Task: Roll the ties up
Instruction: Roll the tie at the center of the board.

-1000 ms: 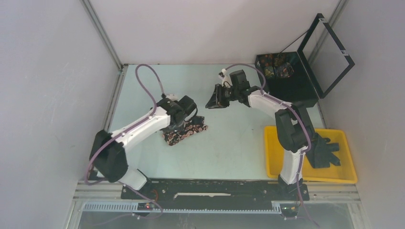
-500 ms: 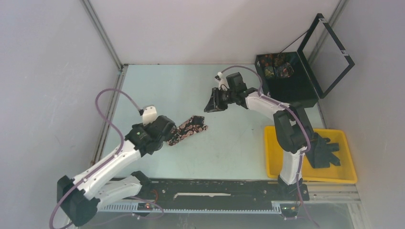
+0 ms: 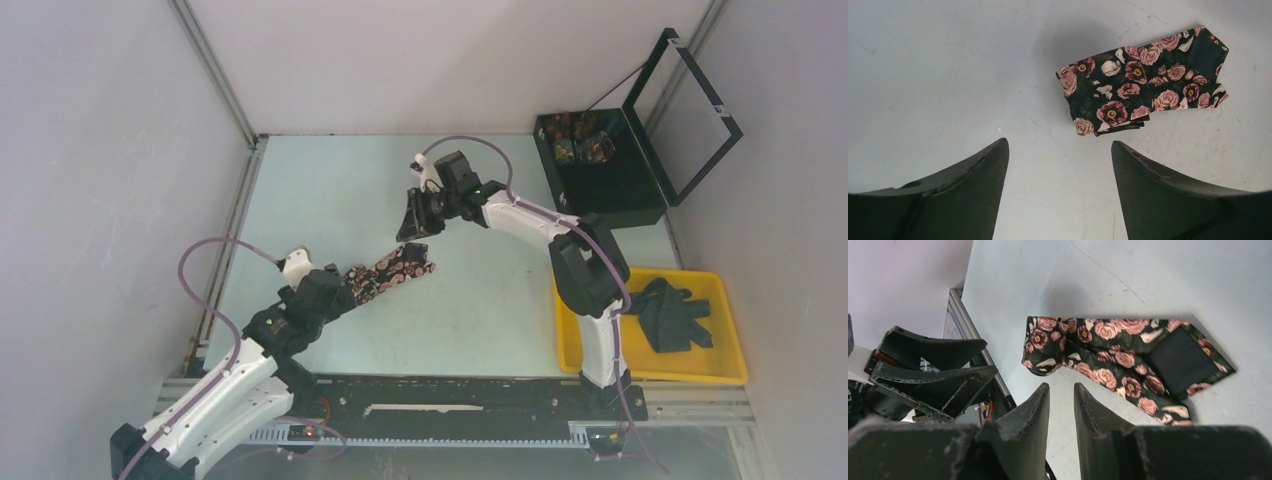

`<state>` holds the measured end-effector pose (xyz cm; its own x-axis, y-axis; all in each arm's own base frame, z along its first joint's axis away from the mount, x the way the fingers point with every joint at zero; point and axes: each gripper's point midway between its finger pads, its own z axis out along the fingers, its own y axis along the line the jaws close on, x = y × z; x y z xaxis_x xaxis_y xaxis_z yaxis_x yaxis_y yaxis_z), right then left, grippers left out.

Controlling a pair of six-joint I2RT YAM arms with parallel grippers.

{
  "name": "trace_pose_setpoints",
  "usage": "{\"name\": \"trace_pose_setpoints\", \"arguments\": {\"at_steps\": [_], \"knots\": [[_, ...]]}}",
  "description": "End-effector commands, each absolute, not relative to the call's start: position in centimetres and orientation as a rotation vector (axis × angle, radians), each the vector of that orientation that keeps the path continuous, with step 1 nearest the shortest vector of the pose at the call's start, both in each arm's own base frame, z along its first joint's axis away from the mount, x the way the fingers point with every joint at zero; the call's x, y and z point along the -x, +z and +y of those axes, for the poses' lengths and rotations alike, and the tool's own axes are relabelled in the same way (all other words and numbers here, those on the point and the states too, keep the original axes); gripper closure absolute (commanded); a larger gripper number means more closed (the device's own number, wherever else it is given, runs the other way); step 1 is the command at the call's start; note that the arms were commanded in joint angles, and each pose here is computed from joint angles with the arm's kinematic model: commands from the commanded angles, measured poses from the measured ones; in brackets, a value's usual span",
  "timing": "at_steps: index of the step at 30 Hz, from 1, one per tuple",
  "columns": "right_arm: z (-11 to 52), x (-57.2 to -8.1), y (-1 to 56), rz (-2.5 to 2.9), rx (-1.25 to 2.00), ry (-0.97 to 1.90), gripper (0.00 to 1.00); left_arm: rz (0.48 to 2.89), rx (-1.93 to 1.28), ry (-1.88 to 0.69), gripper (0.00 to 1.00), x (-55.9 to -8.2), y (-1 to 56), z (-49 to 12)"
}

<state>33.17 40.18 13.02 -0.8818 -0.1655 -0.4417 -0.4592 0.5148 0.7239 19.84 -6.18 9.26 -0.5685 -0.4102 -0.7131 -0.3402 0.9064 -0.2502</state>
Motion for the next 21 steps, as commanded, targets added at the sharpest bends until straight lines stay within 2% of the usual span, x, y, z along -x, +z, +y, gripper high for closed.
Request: {"name": "trace_pose_setpoints", "arguments": {"at_steps": [1,7,21], "knots": [[42.7,-32.9,13.4,2.438,0.591,1.295,0.73,2.199,0.605,-0.233,0.21,-20.4,9.1,-7.2],[45.6,-31.4,13.1,2.455,0.656,1.304,0.73,2.196,0.653,-0.242,0.25,-20.2,8.4,-6.8],[49.9,-28.6,11.4,2.505,0.738,1.322,0.75,2.192,0.678,-0.259,0.27,-20.6,7.6,-6.5]]}}
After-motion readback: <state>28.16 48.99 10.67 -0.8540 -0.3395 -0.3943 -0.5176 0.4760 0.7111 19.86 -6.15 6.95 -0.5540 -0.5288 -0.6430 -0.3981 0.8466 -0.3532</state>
